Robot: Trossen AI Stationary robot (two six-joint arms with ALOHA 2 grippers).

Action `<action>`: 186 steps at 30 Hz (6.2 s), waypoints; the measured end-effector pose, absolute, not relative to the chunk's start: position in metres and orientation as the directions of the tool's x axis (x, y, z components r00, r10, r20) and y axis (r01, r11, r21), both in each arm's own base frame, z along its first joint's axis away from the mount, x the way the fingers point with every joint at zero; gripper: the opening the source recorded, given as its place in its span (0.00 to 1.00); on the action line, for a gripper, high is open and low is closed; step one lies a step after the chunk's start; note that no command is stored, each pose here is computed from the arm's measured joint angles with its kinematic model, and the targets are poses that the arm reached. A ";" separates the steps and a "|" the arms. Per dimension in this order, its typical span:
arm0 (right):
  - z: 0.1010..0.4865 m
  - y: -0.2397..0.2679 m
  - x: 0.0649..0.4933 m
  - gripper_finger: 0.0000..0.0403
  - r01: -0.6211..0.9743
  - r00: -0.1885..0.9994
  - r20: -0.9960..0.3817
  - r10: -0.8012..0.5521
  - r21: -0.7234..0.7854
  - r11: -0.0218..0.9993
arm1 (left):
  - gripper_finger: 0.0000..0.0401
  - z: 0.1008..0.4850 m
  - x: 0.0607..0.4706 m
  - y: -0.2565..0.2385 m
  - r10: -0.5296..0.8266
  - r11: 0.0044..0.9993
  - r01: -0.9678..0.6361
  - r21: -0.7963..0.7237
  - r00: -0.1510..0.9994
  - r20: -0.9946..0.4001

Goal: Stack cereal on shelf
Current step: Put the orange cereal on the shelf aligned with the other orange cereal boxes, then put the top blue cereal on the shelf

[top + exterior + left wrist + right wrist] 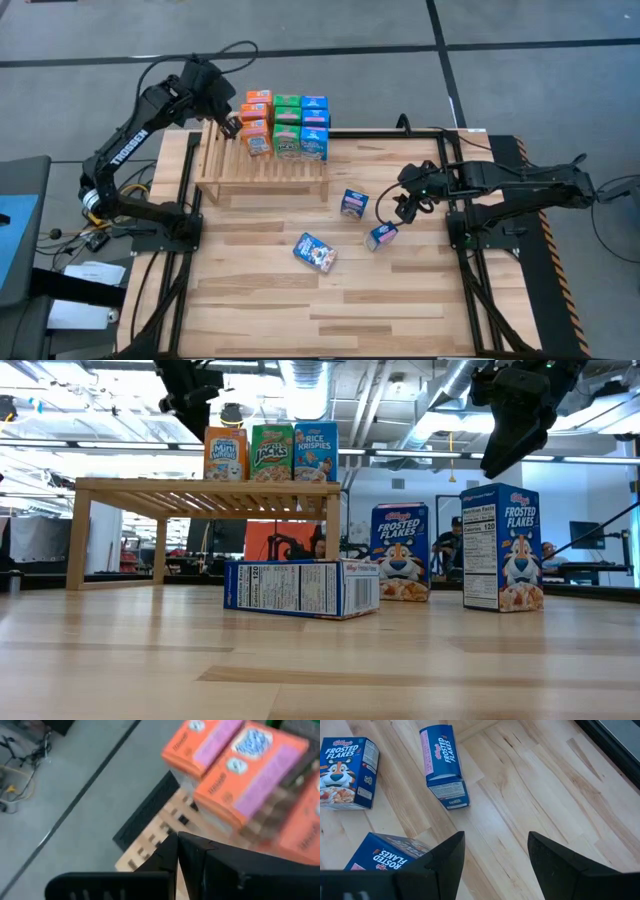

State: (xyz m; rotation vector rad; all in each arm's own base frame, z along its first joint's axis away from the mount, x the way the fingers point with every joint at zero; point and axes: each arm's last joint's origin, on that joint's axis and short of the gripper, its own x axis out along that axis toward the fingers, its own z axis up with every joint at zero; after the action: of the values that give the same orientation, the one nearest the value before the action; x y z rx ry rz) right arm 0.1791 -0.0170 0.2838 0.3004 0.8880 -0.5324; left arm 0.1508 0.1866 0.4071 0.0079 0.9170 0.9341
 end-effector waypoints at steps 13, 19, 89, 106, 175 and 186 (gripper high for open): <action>0.284 -0.017 0.179 0.59 0.556 0.514 -0.798 -0.314 0.031 0.831 | 0.00 0.397 0.152 0.201 0.648 0.667 -0.707 0.235 0.396 -0.650; 0.284 -0.017 0.179 0.59 0.556 0.514 -0.798 -0.314 0.031 0.831 | 0.00 0.398 0.153 0.201 0.634 0.682 -0.704 0.198 0.434 -0.640; 0.284 -0.019 0.179 0.59 0.536 0.507 -0.793 -0.339 -0.018 0.844 | 0.00 0.352 0.143 0.181 0.633 0.560 -0.824 -0.092 0.497 -0.594; 0.284 -0.019 0.179 0.59 0.536 0.507 -0.793 -0.339 -0.018 0.844 | 0.00 0.350 0.143 0.146 0.483 0.592 -0.753 -0.288 0.617 -0.621; 0.229 -0.021 0.269 0.85 0.264 0.549 -0.793 -0.265 -0.136 0.955 | 0.34 0.389 0.204 0.001 0.031 0.807 -0.281 -0.519 0.898 -0.439; 0.217 -0.017 0.279 0.72 0.233 0.543 -0.808 -0.226 -0.114 0.966 | 0.47 0.371 0.229 0.001 0.038 0.849 -0.302 -0.433 0.853 -0.521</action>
State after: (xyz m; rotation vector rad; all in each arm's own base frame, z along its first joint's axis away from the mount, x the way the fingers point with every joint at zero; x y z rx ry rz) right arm 0.2788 -0.0169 0.2167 0.0072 0.9585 -0.2724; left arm 0.2287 0.0008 0.3709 -0.5302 0.5234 0.1884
